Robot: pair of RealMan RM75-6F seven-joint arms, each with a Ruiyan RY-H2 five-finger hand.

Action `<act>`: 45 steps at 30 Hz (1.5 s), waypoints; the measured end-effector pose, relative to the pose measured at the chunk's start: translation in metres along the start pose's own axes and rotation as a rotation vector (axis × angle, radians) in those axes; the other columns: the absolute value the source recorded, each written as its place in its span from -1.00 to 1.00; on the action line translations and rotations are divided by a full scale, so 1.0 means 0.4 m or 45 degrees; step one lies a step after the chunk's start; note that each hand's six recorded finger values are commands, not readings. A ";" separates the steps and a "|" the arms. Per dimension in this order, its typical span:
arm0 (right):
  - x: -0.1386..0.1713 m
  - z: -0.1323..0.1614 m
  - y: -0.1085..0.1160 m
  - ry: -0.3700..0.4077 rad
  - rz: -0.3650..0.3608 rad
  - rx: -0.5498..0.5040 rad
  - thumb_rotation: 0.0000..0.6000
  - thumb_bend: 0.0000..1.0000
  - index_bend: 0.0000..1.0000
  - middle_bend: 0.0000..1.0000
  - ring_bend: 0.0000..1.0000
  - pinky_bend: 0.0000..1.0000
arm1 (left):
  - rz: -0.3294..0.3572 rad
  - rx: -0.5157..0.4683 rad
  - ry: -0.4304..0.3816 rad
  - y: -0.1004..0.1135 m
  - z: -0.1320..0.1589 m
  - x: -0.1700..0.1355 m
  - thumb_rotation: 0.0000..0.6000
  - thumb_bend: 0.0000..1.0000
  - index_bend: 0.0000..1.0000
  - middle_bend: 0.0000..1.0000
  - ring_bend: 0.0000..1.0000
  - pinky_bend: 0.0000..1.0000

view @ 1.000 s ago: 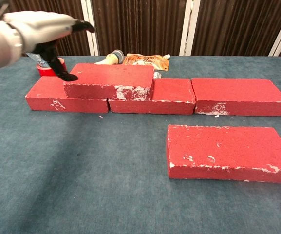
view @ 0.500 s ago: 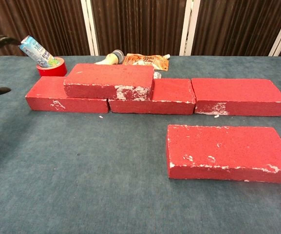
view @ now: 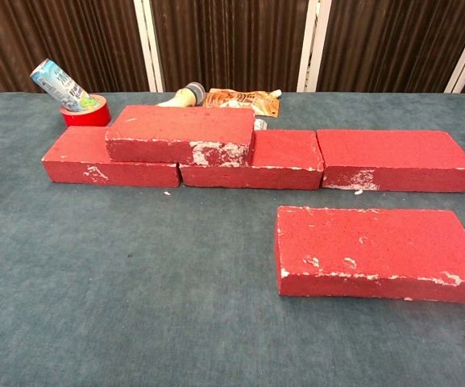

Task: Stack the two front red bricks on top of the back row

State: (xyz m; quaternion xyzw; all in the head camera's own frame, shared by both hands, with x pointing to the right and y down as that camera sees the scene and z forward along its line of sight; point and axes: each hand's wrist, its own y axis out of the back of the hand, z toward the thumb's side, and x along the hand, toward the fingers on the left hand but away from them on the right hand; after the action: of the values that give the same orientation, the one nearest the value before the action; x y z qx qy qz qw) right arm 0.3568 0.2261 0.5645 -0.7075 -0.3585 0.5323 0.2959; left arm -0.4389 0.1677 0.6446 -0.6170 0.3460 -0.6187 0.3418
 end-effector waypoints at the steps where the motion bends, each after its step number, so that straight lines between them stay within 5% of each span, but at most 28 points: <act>1: 0.001 0.001 -0.010 -0.002 0.013 -0.006 1.00 -1.00 -1.00 -0.85 -0.93 -1.00 | -0.012 0.003 -0.001 -0.003 0.002 0.001 1.00 -0.50 -1.00 -1.00 -1.00 -0.92; 12: -0.061 0.029 -0.123 -0.054 0.215 -0.048 1.00 -1.00 -1.00 -0.93 -1.00 -1.00 | -0.092 0.014 0.001 -0.010 0.016 0.016 1.00 -0.47 -1.00 -1.00 -1.00 -0.93; 31: -0.203 0.221 -0.166 0.045 0.367 0.004 1.00 -1.00 -1.00 -0.98 -1.00 -1.00 | -0.183 0.047 0.062 -0.017 0.006 0.011 1.00 -0.47 -1.00 -1.00 -1.00 -0.93; 45: -0.215 0.251 -0.212 0.027 0.487 0.031 1.00 -1.00 -1.00 -1.00 -1.00 -1.00 | -0.201 0.040 0.086 -0.025 -0.004 0.012 1.00 -0.47 -1.00 -1.00 -1.00 -0.93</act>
State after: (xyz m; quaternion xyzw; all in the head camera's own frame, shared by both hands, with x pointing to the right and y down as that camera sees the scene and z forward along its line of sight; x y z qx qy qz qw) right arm 0.2284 0.2073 0.6531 -0.7648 -0.2078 0.5756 0.2015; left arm -0.4404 0.1690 0.6554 -0.6157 0.2979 -0.6694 0.2899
